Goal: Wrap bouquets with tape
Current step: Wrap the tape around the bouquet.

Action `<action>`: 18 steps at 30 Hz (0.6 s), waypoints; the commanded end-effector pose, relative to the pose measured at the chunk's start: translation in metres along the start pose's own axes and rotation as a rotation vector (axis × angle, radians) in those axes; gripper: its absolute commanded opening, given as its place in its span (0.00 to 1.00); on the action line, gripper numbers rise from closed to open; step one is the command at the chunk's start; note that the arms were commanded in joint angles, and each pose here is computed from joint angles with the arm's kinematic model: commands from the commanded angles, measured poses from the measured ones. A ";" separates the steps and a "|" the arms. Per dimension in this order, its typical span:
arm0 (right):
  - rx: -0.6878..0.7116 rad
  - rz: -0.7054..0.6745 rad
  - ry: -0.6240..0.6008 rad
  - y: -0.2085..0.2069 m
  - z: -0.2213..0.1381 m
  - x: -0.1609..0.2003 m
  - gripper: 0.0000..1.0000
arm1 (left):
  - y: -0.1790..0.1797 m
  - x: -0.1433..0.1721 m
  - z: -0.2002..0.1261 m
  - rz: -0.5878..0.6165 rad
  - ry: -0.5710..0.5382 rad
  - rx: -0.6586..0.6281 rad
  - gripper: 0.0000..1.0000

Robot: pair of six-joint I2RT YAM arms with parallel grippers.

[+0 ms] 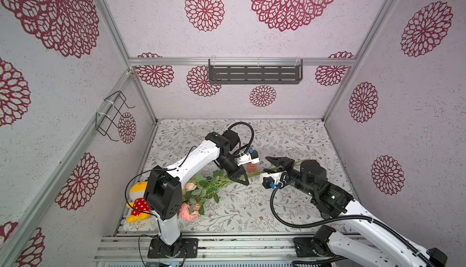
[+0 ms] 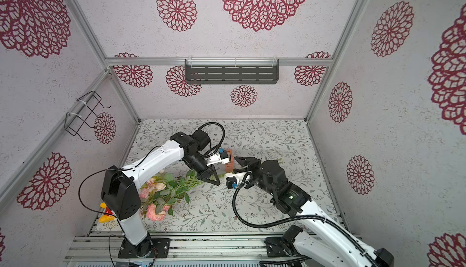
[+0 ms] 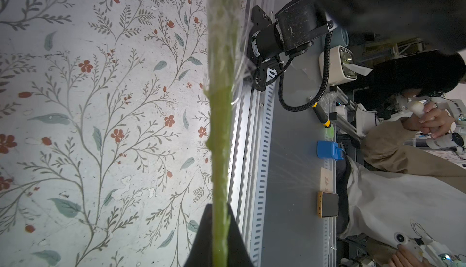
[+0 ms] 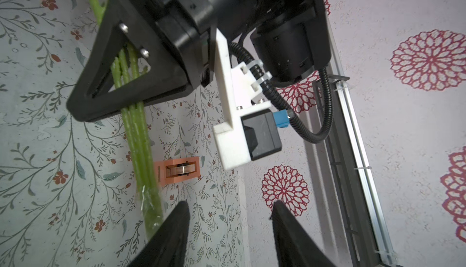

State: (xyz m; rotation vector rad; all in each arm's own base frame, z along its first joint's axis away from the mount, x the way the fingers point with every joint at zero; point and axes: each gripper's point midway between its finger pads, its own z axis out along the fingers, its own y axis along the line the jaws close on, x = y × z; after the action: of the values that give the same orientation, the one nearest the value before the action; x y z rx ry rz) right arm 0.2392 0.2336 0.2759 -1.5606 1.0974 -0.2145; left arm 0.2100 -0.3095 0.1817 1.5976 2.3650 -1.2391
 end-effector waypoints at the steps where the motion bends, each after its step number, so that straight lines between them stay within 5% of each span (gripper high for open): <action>1: -0.024 0.055 0.044 -0.003 -0.003 0.005 0.56 | -0.005 0.001 -0.003 0.010 -0.004 0.008 0.00; 6: 0.093 0.154 0.013 -0.025 -0.043 -0.003 0.55 | -0.004 0.002 -0.005 0.011 -0.007 0.004 0.00; 12: 0.060 0.085 -0.232 0.018 -0.056 -0.034 0.49 | 0.002 0.000 -0.009 -0.003 -0.012 -0.004 0.00; 18: -0.102 0.059 -0.059 0.042 -0.014 -0.010 0.37 | 0.007 -0.002 -0.009 -0.014 -0.006 -0.003 0.00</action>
State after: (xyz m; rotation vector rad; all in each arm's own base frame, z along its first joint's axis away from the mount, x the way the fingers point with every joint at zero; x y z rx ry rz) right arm 0.1919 0.2306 0.2607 -1.5607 1.0740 -0.0407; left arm 0.2167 -0.3037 0.1810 1.5808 2.3806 -1.2261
